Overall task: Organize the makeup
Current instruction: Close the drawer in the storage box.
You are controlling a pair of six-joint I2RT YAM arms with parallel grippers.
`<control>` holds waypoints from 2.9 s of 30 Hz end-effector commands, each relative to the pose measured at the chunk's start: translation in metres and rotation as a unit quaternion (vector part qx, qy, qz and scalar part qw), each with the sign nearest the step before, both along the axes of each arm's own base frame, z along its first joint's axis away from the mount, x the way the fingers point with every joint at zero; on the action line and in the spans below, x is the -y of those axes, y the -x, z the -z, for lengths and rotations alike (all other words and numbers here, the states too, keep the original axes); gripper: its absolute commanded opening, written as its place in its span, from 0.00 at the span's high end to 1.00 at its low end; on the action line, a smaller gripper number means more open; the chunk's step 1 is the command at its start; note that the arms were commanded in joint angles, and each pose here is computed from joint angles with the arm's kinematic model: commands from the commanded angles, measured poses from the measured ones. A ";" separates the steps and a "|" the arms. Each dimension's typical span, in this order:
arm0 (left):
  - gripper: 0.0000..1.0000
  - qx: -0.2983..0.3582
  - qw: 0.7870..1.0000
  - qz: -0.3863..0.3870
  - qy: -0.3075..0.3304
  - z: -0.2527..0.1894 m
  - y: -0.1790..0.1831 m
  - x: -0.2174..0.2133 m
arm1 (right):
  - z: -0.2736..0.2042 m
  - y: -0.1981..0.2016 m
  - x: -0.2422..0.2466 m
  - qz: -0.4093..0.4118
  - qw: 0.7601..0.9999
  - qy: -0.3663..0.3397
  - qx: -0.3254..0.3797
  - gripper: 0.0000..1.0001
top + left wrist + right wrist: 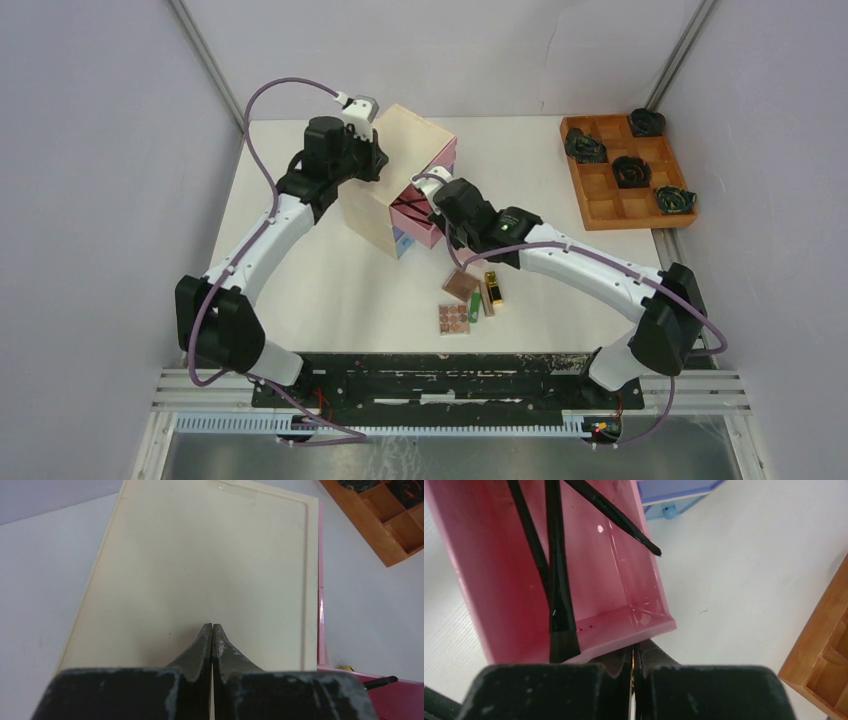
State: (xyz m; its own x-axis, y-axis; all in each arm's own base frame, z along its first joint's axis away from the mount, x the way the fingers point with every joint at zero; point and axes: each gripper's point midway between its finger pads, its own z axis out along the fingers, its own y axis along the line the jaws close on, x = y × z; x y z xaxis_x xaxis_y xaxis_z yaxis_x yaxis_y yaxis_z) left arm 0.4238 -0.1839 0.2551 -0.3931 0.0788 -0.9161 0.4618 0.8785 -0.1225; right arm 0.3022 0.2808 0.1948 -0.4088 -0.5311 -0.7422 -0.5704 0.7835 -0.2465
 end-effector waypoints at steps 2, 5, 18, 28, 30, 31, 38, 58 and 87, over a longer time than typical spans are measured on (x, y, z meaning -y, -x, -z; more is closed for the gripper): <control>0.97 -0.079 0.996 -0.016 -0.028 0.050 0.019 -0.010 | -0.035 -0.036 -0.022 0.013 0.997 -0.052 0.054 1.00; 0.97 -0.080 0.996 -0.017 -0.029 0.052 0.020 -0.011 | -0.042 -0.050 -0.022 0.024 0.996 -0.054 0.067 0.99; 0.97 -0.087 0.995 -0.019 -0.037 0.060 0.023 -0.014 | -0.060 -0.068 -0.020 0.038 0.993 -0.082 0.077 0.99; 0.97 -0.090 0.995 -0.016 -0.038 0.063 0.022 -0.013 | -0.093 -0.063 -0.015 0.026 0.990 -0.096 0.095 0.99; 0.97 -0.089 0.995 -0.016 -0.039 0.063 0.022 -0.013 | -0.095 -0.065 -0.018 0.025 0.990 -0.098 0.098 1.00; 0.97 -0.089 0.995 -0.016 -0.040 0.064 0.022 -0.013 | -0.095 -0.067 -0.021 0.024 0.990 -0.099 0.097 0.99; 0.97 -0.089 0.995 -0.014 -0.042 0.064 0.022 -0.013 | -0.096 -0.076 -0.044 0.003 0.989 -0.117 0.088 0.99; 0.97 -0.093 0.994 -0.015 -0.049 0.069 0.021 -0.014 | -0.085 -0.068 -0.058 -0.025 0.989 -0.132 0.057 0.99; 0.97 -0.097 0.994 -0.013 -0.047 0.073 0.021 -0.013 | -0.091 -0.039 -0.060 -0.071 0.987 -0.141 0.040 0.99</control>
State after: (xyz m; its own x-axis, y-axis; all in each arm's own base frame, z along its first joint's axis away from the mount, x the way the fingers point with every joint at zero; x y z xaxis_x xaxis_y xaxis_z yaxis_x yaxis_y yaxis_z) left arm 0.4250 -0.1827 0.2544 -0.3649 0.0706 -0.9284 0.4539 0.8841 -0.1112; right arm 0.3433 0.3380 0.2642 -0.3180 -0.3700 -0.8729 -0.6573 0.7495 -0.0783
